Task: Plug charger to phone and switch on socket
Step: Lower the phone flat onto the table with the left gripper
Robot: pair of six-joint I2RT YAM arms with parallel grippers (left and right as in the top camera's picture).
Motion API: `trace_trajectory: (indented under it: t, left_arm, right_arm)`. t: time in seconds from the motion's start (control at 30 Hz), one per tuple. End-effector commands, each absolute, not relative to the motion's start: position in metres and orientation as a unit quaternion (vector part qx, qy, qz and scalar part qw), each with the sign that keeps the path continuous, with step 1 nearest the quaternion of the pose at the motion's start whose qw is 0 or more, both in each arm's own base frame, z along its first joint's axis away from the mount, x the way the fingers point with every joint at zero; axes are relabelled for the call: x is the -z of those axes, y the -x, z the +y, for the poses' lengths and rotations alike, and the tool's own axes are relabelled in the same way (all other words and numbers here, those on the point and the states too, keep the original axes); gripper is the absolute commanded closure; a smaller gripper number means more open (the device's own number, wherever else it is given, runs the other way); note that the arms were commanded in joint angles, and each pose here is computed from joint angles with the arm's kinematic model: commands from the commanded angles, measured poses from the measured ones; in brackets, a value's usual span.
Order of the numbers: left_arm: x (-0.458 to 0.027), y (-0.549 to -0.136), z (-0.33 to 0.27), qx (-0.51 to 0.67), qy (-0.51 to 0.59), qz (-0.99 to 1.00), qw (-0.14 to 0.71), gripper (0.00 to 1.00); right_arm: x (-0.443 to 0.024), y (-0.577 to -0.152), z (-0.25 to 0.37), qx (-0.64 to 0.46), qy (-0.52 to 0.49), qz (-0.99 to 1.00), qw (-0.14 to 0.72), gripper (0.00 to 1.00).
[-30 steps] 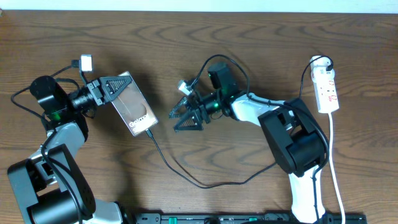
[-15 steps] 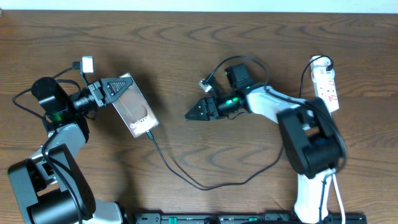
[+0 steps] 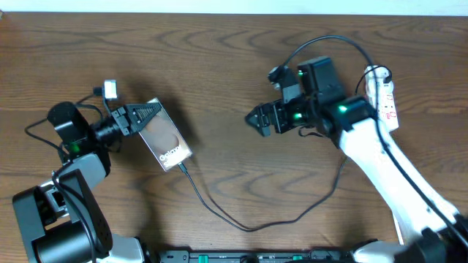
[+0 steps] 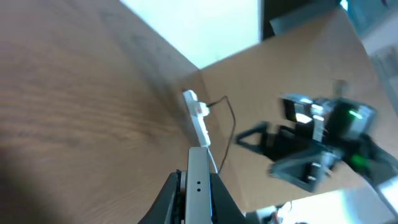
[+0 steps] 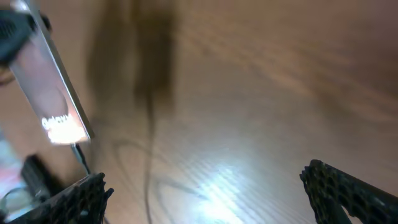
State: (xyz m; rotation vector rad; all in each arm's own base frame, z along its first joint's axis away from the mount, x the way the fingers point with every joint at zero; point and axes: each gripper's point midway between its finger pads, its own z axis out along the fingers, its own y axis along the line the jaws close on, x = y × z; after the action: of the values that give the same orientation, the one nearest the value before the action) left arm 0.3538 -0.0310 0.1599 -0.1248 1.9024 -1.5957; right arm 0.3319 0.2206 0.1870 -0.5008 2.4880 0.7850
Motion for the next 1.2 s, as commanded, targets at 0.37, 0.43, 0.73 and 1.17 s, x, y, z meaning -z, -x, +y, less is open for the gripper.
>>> trace_trajectory:
  t: [0.37, 0.43, 0.73, 1.17]
  left_arm:
    - [-0.052, -0.366, 0.027, 0.410, 0.353, 0.797, 0.269, 0.93]
    - [-0.042, -0.361, 0.033, 0.386, 0.376, 0.802, 0.256, 0.93]
    - [-0.018, -0.344, 0.042, 0.333, 0.424, 0.813, 0.220, 0.93]
    - [-0.005, -0.324, 0.033, 0.335, 0.473, 0.800, 0.154, 0.93]
  right_arm:
    - [-0.264, -0.332, 0.193, -0.261, 0.116, 0.888, 0.359, 0.01]
    - [-0.269, -0.334, 0.194, -0.265, 0.115, 0.884, 0.368, 0.01]
    - [-0.284, -0.344, 0.198, -0.282, 0.100, 0.869, 0.394, 0.01]
    - [-0.280, -0.341, 0.197, -0.282, 0.094, 0.874, 0.384, 0.01]
